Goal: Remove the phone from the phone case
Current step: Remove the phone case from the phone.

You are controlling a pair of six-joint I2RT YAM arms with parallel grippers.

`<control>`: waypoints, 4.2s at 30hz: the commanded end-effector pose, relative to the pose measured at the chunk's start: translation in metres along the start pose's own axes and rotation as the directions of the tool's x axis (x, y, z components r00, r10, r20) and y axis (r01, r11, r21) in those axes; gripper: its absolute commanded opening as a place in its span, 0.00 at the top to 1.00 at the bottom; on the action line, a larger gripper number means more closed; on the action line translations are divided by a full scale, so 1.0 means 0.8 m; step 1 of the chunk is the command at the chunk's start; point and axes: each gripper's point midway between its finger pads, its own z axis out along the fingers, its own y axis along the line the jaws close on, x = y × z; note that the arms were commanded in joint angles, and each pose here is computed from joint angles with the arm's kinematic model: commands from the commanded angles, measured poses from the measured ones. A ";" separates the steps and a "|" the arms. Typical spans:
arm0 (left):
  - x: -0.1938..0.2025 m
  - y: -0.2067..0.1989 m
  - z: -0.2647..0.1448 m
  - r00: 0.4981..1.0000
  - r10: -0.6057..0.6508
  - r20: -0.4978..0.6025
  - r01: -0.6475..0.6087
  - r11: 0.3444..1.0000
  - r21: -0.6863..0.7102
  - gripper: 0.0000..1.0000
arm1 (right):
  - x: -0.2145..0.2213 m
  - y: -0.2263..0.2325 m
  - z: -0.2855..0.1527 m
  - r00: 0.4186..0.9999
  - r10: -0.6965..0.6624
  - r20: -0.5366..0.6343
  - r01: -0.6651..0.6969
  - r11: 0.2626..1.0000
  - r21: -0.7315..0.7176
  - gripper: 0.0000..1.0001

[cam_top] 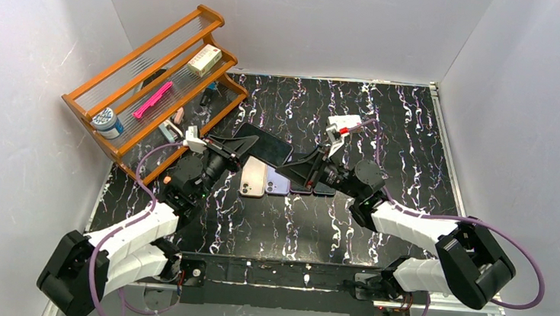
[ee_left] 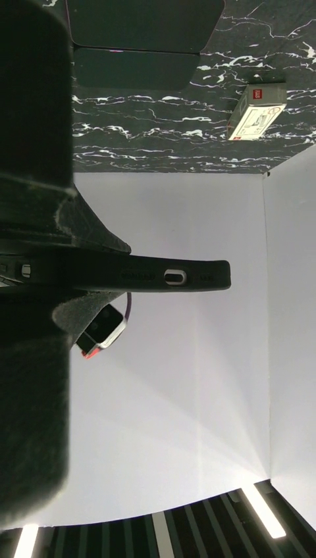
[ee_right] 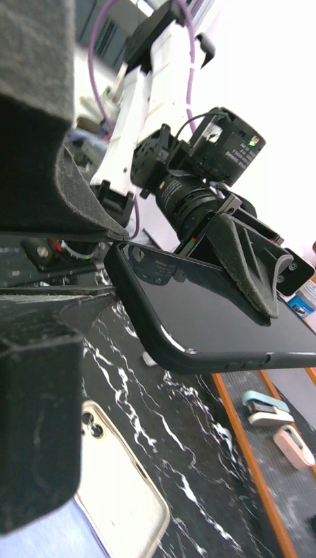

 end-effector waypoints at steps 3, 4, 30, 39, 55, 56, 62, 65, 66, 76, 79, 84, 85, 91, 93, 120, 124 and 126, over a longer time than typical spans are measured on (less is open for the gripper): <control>0.016 -0.025 -0.002 0.997 -0.042 -0.071 0.046 0.997 0.059 1.00 | -0.010 0.018 0.012 0.929 -0.370 -0.032 0.364 0.924 -0.114 0.99; 0.019 -0.024 -0.002 0.996 -0.043 -0.082 0.048 0.997 0.057 1.00 | -0.009 0.018 0.014 0.917 -0.396 -0.043 0.389 0.913 -0.126 0.99; 0.017 -0.025 0.000 0.994 0.077 -0.082 -0.071 0.994 0.080 1.00 | -0.021 0.024 -0.004 0.986 -0.162 0.035 0.164 0.984 -0.068 0.36; 0.022 -0.033 -0.004 0.990 0.094 -0.103 -0.083 0.991 0.107 1.00 | -0.040 0.009 -0.007 0.990 -0.038 0.138 0.042 0.999 -0.023 0.40; 0.027 -0.035 -0.001 0.988 0.081 -0.128 -0.067 0.992 0.109 1.00 | -0.010 0.018 0.001 0.989 -0.151 -0.003 0.148 0.975 -0.164 0.66; 0.027 -0.035 -0.001 0.988 0.081 -0.128 -0.067 0.992 0.108 1.00 | -0.009 0.020 0.001 0.987 -0.158 -0.012 0.154 0.972 -0.178 0.65; 0.027 -0.038 0.000 0.988 0.093 -0.124 -0.079 0.990 0.115 1.00 | -0.011 0.029 0.003 0.988 -0.151 -0.024 0.143 0.970 -0.199 0.57; 0.027 -0.038 0.000 0.988 0.098 -0.123 -0.084 0.990 0.115 1.00 | -0.014 0.030 0.004 0.991 -0.134 -0.021 0.128 0.972 -0.196 0.53; 0.027 -0.038 0.000 0.987 0.098 -0.124 -0.084 0.990 0.116 1.00 | -0.015 0.031 0.004 0.991 -0.129 -0.020 0.123 0.973 -0.196 0.53; 0.027 -0.040 0.000 0.986 0.111 -0.122 -0.096 0.988 0.123 1.00 | -0.018 0.043 0.006 0.994 -0.100 -0.035 0.090 0.970 -0.228 0.49; 0.028 -0.041 0.001 0.985 0.115 -0.125 -0.100 0.987 0.124 1.00 | -0.019 0.043 0.007 0.994 -0.100 -0.035 0.090 0.969 -0.230 0.51; 0.029 -0.040 0.002 0.985 0.117 -0.129 -0.102 0.987 0.122 1.00 | -0.018 0.039 0.008 0.994 -0.102 -0.033 0.093 0.970 -0.223 0.59; 0.028 -0.040 0.002 0.985 0.119 -0.129 -0.103 0.987 0.123 1.00 | -0.019 0.038 0.008 0.995 -0.099 -0.027 0.091 0.972 -0.217 0.59; 0.030 -0.039 0.002 0.983 0.124 -0.135 -0.107 0.987 0.123 1.00 | -0.024 0.033 0.012 0.997 -0.073 -0.009 0.070 0.978 -0.195 0.68; 0.030 -0.041 0.002 0.983 0.119 -0.138 -0.102 0.987 0.126 1.00 | -0.021 0.030 0.013 0.996 -0.092 -0.023 0.086 0.977 -0.197 0.75; 0.042 -0.041 0.002 0.978 0.068 -0.199 -0.050 0.994 0.093 1.00 | -0.021 -0.013 0.036 0.836 -0.528 -0.150 0.504 0.846 -0.172 0.99; 0.042 -0.042 0.002 0.977 0.072 -0.201 -0.054 0.994 0.094 1.00 | -0.026 -0.025 0.040 0.833 -0.532 -0.153 0.518 0.846 -0.124 0.99; 0.042 -0.042 0.002 0.977 0.078 -0.200 -0.059 0.994 0.096 1.00 | -0.026 -0.029 0.039 0.833 -0.532 -0.154 0.521 0.847 -0.109 0.99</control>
